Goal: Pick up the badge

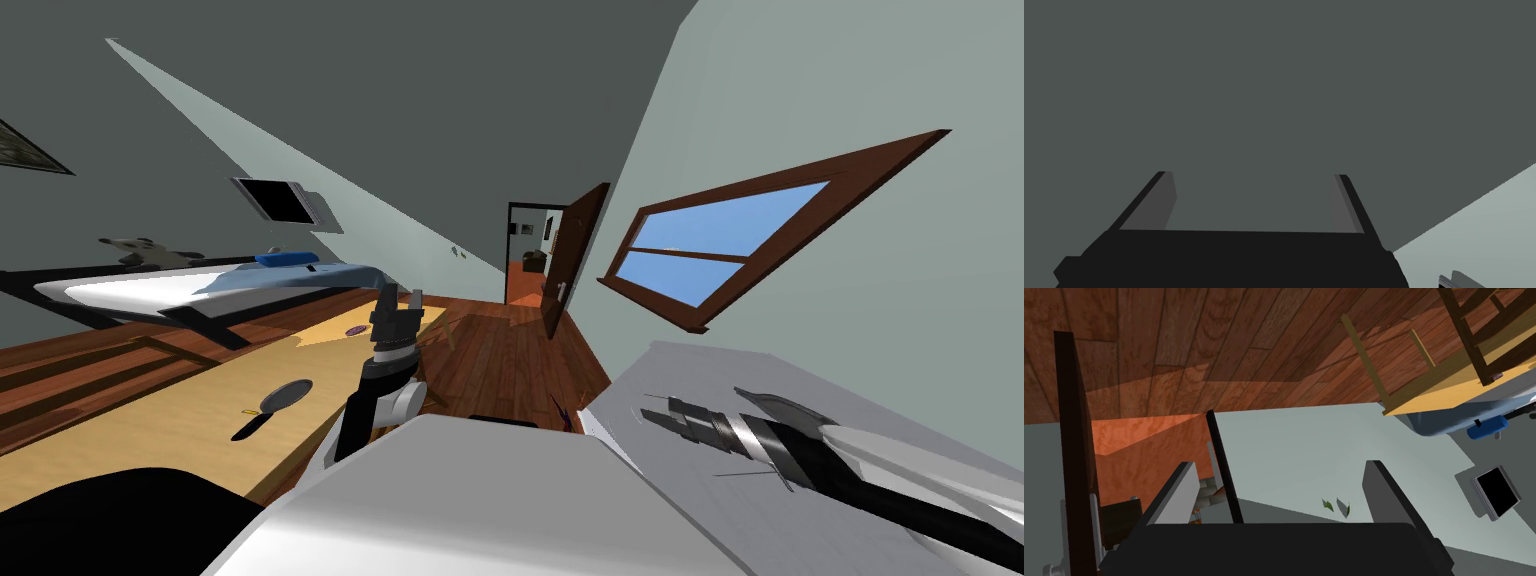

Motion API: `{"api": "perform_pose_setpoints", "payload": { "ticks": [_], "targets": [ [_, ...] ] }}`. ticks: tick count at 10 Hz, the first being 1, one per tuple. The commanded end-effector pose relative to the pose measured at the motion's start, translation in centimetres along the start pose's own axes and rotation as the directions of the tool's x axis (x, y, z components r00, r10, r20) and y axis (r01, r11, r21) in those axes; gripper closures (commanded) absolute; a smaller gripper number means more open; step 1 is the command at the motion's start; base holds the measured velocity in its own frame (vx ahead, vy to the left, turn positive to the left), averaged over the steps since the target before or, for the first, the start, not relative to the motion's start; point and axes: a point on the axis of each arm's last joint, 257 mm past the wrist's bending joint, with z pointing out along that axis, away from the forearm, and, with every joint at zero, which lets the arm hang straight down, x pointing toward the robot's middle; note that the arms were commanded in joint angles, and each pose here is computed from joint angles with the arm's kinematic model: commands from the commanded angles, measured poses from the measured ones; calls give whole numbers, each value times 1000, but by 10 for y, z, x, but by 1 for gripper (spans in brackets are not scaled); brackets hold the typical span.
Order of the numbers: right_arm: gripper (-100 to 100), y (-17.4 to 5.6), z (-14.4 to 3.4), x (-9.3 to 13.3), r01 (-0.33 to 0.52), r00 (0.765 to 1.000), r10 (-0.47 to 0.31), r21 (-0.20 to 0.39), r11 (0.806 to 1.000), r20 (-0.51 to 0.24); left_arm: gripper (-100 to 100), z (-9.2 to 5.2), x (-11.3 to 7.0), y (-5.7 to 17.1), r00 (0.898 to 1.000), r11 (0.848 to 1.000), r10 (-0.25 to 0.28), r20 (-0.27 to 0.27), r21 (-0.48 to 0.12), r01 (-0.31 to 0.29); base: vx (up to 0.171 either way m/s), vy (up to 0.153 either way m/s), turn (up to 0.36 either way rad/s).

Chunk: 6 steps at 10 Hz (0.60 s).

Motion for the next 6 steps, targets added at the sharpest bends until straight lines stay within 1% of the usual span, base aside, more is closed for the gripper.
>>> {"api": "perform_pose_setpoints", "payload": {
  "ticks": [1,2,3,4,5,6],
  "targets": [
    [-100,-13,-13,7,32,997,-31,19,999,-72,0,0,0,0,1000,1000,0,0,0,0,36,10,34],
    [-100,-19,-18,3,51,994,-48,31,998,-97,0,0,0,0,1000,1000,0,0,0,0,33,12,20],
    [-100,-20,-19,1,59,993,-56,31,998,-106,0,0,0,0,1000,1000,0,0,0,0,16,7,-2],
    [-100,-32,-34,5,81,984,-71,54,995,-162,0,0,0,0,1000,1000,0,0,0,0,23,3,27],
    [-100,-33,-35,0,99,980,-88,53,994,-181,0,0,0,0,1000,1000,0,0,0,0,23,3,21],
    [-100,-44,-49,5,114,969,-95,73,991,-227,0,0,0,0,1000,1000,0,0,0,0,32,0,32]
  ]
}}
